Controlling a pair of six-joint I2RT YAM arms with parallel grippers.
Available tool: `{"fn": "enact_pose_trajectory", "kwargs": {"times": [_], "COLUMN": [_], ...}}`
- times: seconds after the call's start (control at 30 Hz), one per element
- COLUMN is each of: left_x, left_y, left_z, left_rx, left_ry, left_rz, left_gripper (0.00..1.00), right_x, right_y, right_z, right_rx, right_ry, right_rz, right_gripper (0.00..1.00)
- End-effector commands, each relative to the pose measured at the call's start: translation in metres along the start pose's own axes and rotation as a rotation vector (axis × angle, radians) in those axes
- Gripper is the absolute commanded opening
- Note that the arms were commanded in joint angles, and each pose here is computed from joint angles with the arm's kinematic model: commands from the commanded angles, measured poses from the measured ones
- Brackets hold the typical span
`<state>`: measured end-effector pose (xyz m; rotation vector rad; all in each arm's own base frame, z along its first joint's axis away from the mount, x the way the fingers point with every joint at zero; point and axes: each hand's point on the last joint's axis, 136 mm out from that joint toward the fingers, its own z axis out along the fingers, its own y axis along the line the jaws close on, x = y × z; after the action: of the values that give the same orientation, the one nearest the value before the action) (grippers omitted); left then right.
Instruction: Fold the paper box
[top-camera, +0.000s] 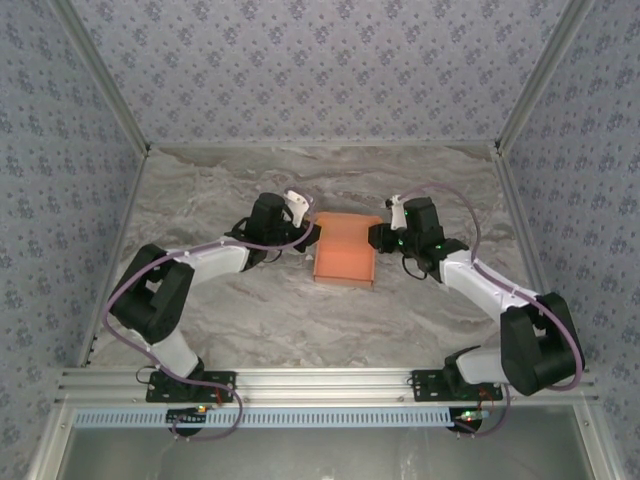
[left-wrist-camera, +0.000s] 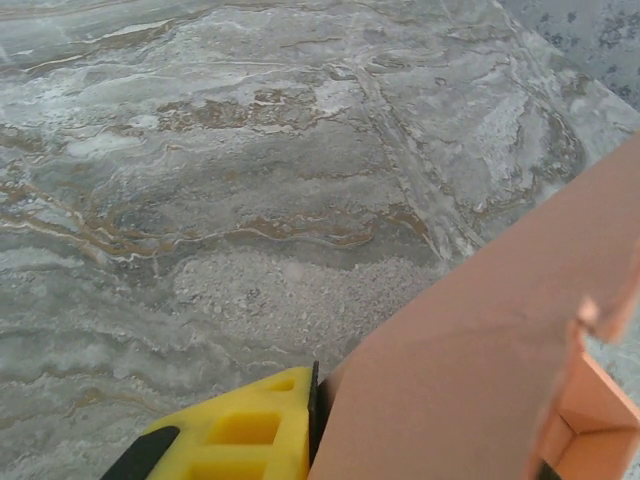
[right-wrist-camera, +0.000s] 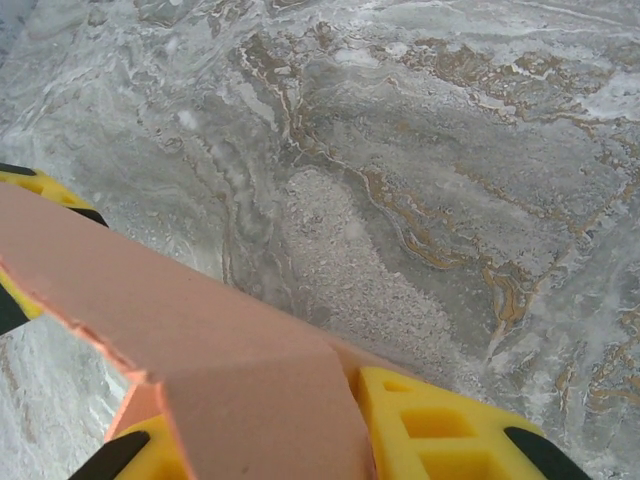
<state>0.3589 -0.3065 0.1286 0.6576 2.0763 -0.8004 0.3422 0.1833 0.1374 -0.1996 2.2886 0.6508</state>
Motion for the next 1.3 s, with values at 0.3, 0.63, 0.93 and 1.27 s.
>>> {"fn": "enact_pose_trajectory", "kwargs": {"times": [0.3,0.63,0.93,1.27], "left_x": [-0.013,-0.027,-0.066,-0.062], "left_y": [-0.03,-0.034,-0.033,-0.012], "left_z": [-0.011,-0.018,-0.025,-0.023], "left_rx": [-0.037,-0.088,-0.12,-0.137], "left_ry": [-0.05,-0.132,-0.191,-0.2], "left_rz": [-0.126,-0.219,-0.133,-0.157], "left_gripper": [0.09,0.1,0.09,0.22], "right_x": [0.018,0.013,-0.007,-0.006], "right_y": [0.018,0.029,0.032,0.008], "right_z": [0.014,0.009,0.004,0.02], "right_rx": [0.028,0.02,0.036,0.059], "right_ry": [0.032,-0.052,-0.141,-0.142], "right_rz": [-0.017,-0.065,-0.092,-0.026], "right_gripper": [0.22,0.21,0.27,0.21]}}
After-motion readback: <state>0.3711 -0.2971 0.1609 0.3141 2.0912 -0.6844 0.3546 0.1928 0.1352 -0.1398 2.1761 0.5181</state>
